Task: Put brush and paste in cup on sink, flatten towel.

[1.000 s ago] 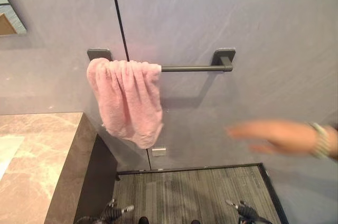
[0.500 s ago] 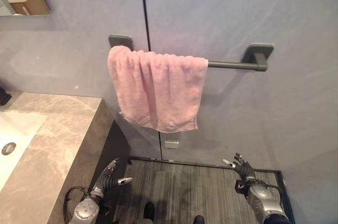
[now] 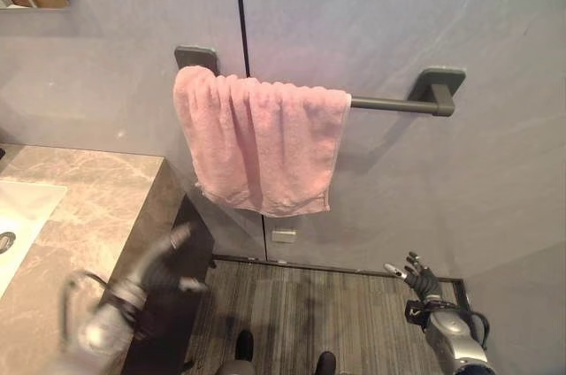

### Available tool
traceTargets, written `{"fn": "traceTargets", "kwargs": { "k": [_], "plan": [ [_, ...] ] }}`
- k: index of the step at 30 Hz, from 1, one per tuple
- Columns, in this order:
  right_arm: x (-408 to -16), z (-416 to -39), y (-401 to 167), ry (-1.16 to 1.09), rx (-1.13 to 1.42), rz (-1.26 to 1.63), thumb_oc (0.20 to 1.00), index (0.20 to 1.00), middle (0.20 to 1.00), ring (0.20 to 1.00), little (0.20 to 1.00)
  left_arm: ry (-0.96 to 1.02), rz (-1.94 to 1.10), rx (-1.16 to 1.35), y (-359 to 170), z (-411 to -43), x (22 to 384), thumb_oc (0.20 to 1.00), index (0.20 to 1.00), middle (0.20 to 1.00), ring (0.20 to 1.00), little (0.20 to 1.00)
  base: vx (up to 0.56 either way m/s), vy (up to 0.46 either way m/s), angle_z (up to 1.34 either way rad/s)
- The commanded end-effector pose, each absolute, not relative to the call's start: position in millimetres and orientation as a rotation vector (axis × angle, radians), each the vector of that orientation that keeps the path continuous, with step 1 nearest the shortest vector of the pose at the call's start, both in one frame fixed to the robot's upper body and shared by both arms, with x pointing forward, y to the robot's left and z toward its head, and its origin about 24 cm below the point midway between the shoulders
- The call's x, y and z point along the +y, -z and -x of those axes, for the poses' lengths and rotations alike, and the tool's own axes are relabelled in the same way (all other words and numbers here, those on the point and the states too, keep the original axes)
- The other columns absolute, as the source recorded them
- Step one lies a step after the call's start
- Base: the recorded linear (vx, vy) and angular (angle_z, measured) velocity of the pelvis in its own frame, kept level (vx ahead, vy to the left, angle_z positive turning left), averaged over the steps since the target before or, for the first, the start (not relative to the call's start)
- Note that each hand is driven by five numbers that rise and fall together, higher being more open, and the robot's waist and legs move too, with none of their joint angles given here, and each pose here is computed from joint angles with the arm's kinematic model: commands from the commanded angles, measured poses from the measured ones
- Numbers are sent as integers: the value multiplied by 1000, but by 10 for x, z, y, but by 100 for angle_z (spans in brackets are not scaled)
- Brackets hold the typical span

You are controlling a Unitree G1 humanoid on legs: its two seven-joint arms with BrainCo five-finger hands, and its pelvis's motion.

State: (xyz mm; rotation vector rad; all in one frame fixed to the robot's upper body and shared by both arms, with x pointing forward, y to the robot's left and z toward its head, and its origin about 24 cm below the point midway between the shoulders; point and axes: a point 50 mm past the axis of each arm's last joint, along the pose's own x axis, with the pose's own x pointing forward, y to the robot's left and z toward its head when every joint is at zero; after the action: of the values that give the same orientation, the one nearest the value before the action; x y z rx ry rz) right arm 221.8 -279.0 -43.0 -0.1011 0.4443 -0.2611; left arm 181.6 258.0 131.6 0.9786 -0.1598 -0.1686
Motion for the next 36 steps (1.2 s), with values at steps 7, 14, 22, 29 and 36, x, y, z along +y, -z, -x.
{"fn": "traceTargets", "kwargs": {
  "k": [7,14,22,29,36],
  "plan": [
    [-2518,-3040,-894,0,-66,412,1000,1000,1000,1000,1000,335,-908,-151,-1725,-1736,2752,1000,1000,1000,1000,1000,-3,2,-2],
    [-2347,-3063,-1188,-179,-155,451,1000,1000,1000,1000,1000,267,-937,-146,-2076,-1813,3039,1000,1000,1000,1000,1000,-4,2,6],
    [-2134,-3015,-1320,-272,-220,401,1000,1000,1000,1000,1000,211,-929,-180,-2160,-2151,3155,1000,1000,1000,1000,1000,15,35,17],
    [-1783,-3094,-1535,-374,-295,369,1000,1000,1000,1000,1000,159,-1006,-136,-2126,-2471,3241,1000,1000,1000,1000,1000,-12,135,-15],
    [-1403,-3188,-1734,-485,-356,344,1000,1000,1000,1000,1000,207,-1171,-239,-2381,-2706,2988,1000,1000,1000,1000,1000,-22,110,-38]
  ]
}}
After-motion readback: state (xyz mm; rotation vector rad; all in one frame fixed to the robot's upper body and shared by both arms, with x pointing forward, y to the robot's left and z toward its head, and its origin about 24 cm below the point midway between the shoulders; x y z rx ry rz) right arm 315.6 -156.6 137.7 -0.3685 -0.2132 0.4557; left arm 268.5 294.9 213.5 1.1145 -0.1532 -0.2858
